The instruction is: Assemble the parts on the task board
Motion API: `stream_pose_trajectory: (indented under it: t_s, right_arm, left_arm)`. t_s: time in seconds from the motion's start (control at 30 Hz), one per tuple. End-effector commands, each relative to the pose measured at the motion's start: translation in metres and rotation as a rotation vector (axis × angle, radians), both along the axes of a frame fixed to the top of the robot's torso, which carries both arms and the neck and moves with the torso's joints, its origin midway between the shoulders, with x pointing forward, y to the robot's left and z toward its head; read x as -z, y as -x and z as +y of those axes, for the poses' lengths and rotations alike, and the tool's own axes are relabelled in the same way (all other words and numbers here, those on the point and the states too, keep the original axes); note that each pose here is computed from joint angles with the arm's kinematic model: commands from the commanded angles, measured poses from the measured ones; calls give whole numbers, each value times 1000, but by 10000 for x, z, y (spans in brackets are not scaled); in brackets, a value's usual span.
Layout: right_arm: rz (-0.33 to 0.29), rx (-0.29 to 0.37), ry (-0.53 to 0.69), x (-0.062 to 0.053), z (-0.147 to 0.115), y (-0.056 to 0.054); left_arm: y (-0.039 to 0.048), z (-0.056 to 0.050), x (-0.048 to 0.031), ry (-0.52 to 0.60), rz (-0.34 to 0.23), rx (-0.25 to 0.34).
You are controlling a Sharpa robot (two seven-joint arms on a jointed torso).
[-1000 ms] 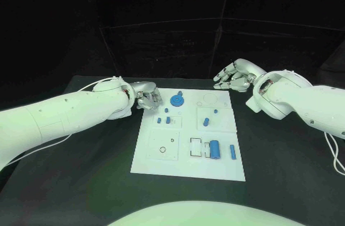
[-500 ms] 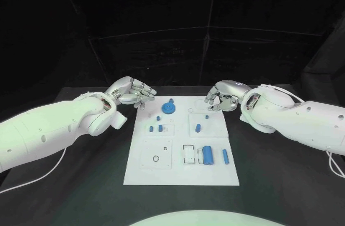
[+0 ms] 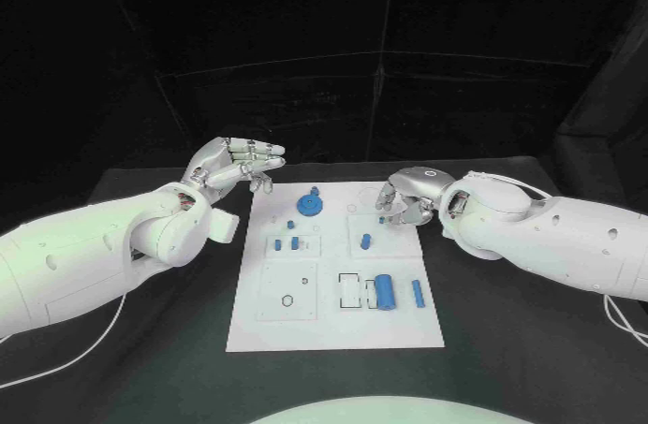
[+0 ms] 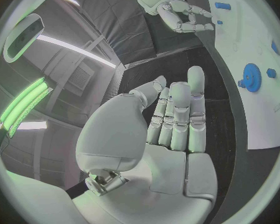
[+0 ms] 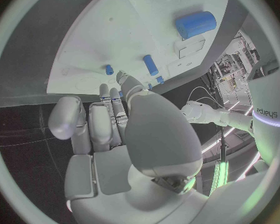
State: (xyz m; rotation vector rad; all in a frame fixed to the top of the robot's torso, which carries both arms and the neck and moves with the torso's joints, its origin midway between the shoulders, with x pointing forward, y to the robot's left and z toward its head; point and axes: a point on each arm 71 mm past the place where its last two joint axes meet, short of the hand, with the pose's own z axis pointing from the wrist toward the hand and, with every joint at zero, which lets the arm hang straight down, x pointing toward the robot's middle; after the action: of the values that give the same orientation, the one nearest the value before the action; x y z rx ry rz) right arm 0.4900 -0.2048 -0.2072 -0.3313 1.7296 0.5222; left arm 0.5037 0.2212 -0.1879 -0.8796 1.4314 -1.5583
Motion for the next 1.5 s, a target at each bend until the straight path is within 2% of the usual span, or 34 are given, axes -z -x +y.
stream_pose_trajectory:
  t_s: [0.03,0.37,0.73,1.13,1.5]
  right_arm:
    - [1,-8,38,30,16,-1]
    - [0,2,37,82,43,-42]
    - [40,0,60,182,84,-48]
    - [69,8,91,235,97,-51]
    - [42,31,100,255,114,-65]
  left_arm:
    - [6,19,-35,82,-1,-21]
    - [15,15,-32,94,11,-17]
    - [16,17,-26,92,19,-15]
    - [9,19,-16,88,29,-14]
    - [4,23,-4,82,43,-14]
